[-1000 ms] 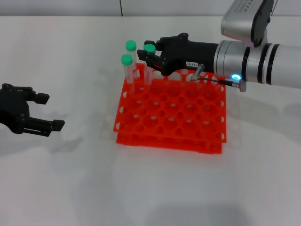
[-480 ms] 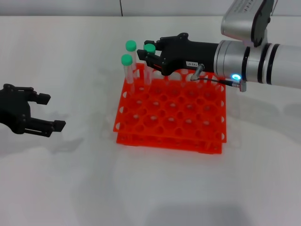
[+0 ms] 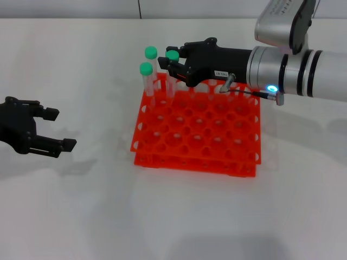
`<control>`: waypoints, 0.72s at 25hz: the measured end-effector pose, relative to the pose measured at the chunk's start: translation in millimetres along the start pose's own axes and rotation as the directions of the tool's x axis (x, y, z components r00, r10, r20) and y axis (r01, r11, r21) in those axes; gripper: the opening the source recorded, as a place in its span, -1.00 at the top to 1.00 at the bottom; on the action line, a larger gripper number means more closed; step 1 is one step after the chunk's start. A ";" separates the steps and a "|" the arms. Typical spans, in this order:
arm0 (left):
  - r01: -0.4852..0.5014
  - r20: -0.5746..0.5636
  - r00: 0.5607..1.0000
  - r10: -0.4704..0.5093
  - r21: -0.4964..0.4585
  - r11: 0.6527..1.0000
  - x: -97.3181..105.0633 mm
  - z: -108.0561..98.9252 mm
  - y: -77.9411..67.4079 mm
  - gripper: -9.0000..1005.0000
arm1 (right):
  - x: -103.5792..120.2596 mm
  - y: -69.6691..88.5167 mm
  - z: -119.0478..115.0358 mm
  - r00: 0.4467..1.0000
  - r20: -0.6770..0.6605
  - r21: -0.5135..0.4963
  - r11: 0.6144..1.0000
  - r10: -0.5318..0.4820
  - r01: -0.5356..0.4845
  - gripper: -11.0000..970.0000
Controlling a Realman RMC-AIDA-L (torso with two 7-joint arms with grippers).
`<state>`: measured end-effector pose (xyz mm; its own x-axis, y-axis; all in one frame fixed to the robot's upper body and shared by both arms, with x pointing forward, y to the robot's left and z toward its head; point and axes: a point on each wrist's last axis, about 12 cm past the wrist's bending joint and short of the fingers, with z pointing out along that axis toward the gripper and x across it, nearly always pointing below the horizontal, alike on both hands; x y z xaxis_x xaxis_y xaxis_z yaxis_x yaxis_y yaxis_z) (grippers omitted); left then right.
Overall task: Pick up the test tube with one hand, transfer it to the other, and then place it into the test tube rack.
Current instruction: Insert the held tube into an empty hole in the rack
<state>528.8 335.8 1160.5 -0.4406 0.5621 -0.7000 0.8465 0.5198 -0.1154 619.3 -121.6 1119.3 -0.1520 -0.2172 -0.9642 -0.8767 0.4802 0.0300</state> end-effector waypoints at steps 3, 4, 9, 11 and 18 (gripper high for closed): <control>-0.001 -0.001 1.000 0.001 -0.001 1.000 0.1 -0.2 0.2 -0.74 | -0.1 0.0 0.0 1.000 0.000 0.000 1.000 -0.002 0.002 0.14; -0.001 -0.001 1.000 0.001 -0.001 1.000 0.1 -0.4 0.3 -0.74 | -0.1 0.1 0.0 1.000 0.000 -0.001 1.000 -0.003 0.003 0.13; -0.002 -0.001 1.000 0.002 -0.003 1.000 0.1 -0.5 0.5 -0.74 | -1.6 0.6 0.4 1.000 0.005 -0.004 1.000 -0.017 0.017 0.12; -0.002 -0.001 1.000 0.002 -0.003 1.000 0.1 -0.5 0.5 -0.74 | -2.1 1.0 0.5 1.000 0.007 -0.007 1.000 -0.021 0.021 0.12; -0.002 -0.001 1.000 0.002 -0.003 1.000 0.1 -0.6 0.5 -0.74 | -2.5 1.1 0.2 0.999 0.010 -0.007 1.000 -0.030 0.030 0.04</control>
<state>529.0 336.5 1160.8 -0.4393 0.5638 -0.6993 0.8464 0.5206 -0.1120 618.8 -120.3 1121.7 -0.1209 -0.2231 -0.9673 -0.8838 0.4678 0.0025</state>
